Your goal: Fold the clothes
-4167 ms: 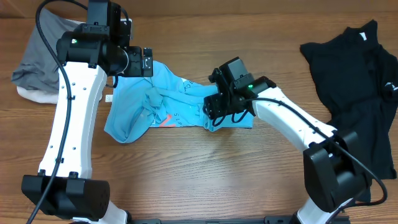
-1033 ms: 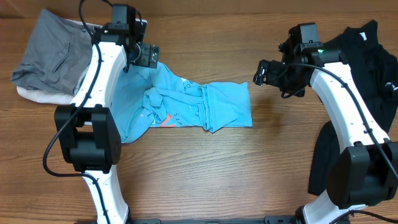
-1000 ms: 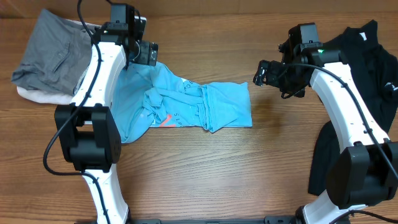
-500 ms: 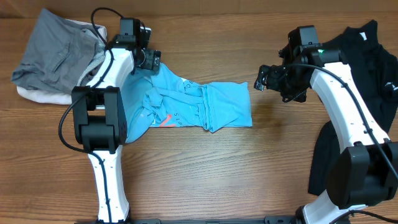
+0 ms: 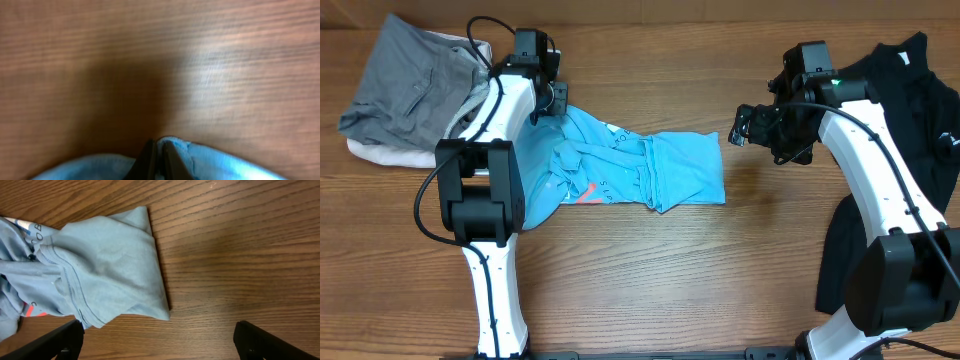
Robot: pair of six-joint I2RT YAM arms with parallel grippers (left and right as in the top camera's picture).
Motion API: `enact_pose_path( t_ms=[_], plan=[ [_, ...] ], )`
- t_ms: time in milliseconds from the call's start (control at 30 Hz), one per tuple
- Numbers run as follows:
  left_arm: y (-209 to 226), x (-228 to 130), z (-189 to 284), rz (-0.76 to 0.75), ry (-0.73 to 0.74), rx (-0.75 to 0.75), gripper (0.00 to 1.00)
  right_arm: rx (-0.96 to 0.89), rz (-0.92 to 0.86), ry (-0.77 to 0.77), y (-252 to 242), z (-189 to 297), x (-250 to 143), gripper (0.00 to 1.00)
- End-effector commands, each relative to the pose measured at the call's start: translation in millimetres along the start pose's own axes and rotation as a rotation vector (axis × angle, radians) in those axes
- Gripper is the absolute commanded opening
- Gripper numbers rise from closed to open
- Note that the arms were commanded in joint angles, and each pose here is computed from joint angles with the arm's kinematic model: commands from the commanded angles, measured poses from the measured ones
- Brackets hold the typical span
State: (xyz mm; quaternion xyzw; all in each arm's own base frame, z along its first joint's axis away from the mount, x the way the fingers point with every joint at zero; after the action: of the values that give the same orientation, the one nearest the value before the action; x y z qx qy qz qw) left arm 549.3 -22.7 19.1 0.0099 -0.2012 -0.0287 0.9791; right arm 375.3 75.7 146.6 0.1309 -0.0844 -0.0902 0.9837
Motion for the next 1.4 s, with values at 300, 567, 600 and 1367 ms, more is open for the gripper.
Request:
enact_pose_path(
  t_ms=[300,567,600,1367],
  plan=[
    [8,-28,97,0.184,0.277,0.044,0.08,0.005,0.014,-0.025,3,7,4,1.00],
    [2,-113,81,0.188,0.591,0.076,0.04,0.007,0.015,-0.033,4,7,6,1.00],
    [0,-125,77,0.186,0.627,0.075,0.04,0.008,0.016,-0.036,4,7,6,1.00],
    [21,-104,221,0.271,0.312,0.100,0.81,0.013,0.071,-0.054,5,7,11,1.00]
  ],
)
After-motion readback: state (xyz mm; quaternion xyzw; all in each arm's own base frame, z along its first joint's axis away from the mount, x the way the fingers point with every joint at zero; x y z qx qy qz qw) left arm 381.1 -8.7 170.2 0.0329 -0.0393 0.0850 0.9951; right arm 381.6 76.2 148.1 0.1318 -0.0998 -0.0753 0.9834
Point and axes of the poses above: each gripper's point midway between its finger pads, its own z axis back along the fingers, its own y axis along the line the jaws close on, x = y × z, the point moved 1 cm from there along z, back along the fingers, and after that the axes turned 1 degree about z, right-handed, at the moved point
